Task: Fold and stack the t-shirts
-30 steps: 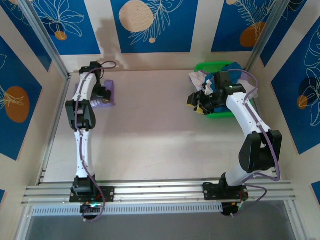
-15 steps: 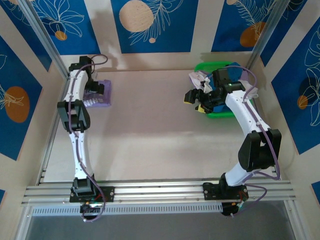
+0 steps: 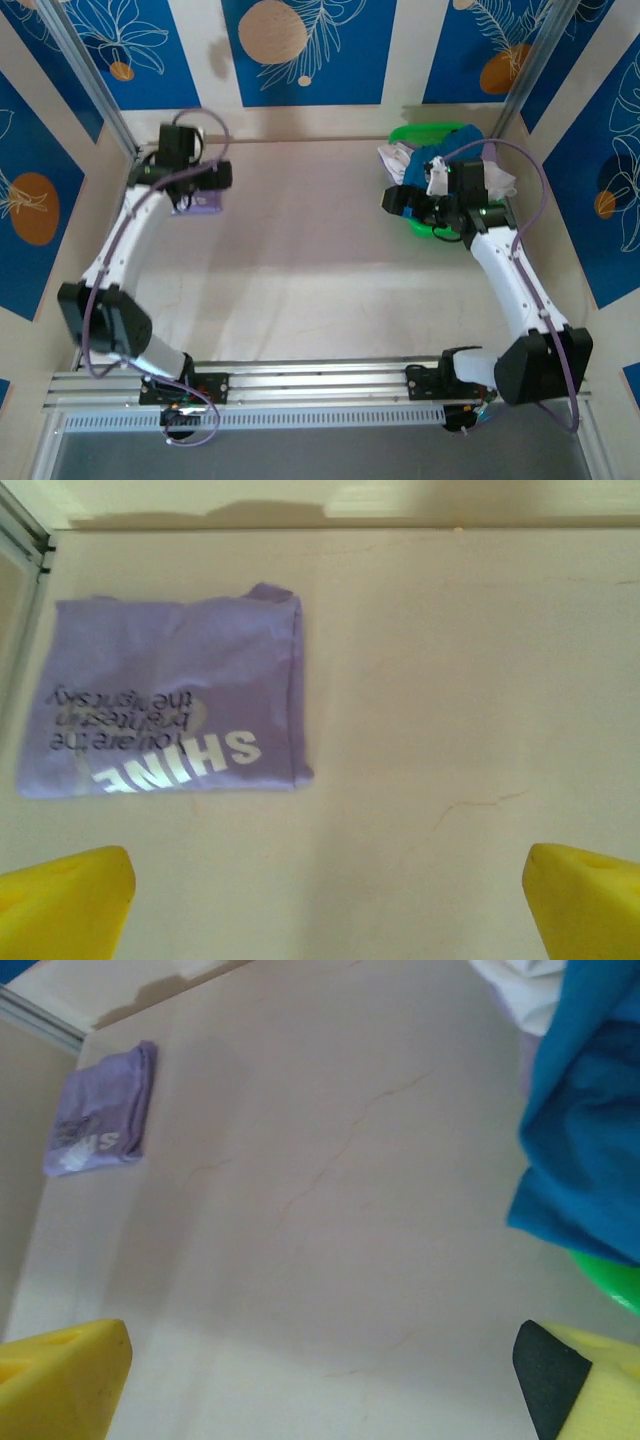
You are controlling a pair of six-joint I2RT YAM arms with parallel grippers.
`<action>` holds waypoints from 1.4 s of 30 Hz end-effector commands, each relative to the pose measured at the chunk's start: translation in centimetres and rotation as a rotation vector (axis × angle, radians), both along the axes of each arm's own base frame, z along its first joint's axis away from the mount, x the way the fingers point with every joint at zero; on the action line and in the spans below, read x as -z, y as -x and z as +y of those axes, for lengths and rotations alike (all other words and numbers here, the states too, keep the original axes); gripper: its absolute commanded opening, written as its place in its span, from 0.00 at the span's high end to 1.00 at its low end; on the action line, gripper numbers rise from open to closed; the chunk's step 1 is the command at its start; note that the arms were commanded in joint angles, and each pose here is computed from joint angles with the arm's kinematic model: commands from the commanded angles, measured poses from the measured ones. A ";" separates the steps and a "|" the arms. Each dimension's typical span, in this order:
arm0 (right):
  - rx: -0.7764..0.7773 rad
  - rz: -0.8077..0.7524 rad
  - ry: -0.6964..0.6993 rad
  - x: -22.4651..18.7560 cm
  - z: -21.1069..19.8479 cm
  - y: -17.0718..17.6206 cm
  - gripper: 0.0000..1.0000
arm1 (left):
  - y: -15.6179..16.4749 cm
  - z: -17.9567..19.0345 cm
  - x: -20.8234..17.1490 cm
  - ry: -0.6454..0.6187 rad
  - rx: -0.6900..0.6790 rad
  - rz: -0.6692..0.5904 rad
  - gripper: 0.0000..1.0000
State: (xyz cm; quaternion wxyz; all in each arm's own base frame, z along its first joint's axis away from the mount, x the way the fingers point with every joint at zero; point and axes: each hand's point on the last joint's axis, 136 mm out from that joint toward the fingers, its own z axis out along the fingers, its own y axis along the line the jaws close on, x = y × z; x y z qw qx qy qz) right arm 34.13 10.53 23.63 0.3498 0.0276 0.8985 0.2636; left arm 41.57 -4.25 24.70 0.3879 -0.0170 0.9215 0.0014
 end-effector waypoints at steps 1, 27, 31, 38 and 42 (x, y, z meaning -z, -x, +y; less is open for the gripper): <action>0.074 -0.215 0.113 -0.4 -2.0 -1.5 0.01 | 1.4 0.5 0.9 0.052 -0.033 -0.213 0.01; 0.135 -0.408 0.328 11.7 -7.2 -5.5 0.01 | 5.2 3.6 11.8 -0.180 -0.056 -0.542 0.01; 0.166 -0.491 0.320 12.1 -7.5 -4.2 0.01 | 5.2 4.0 11.6 -0.194 -0.077 -0.601 0.01; 0.181 -0.515 0.304 12.4 -7.9 -3.9 0.01 | 4.8 3.2 12.9 -0.191 -0.032 -0.609 0.01; 0.135 -0.502 0.294 13.2 -7.2 -4.3 0.01 | 4.3 2.7 13.9 -0.195 0.001 -0.605 0.01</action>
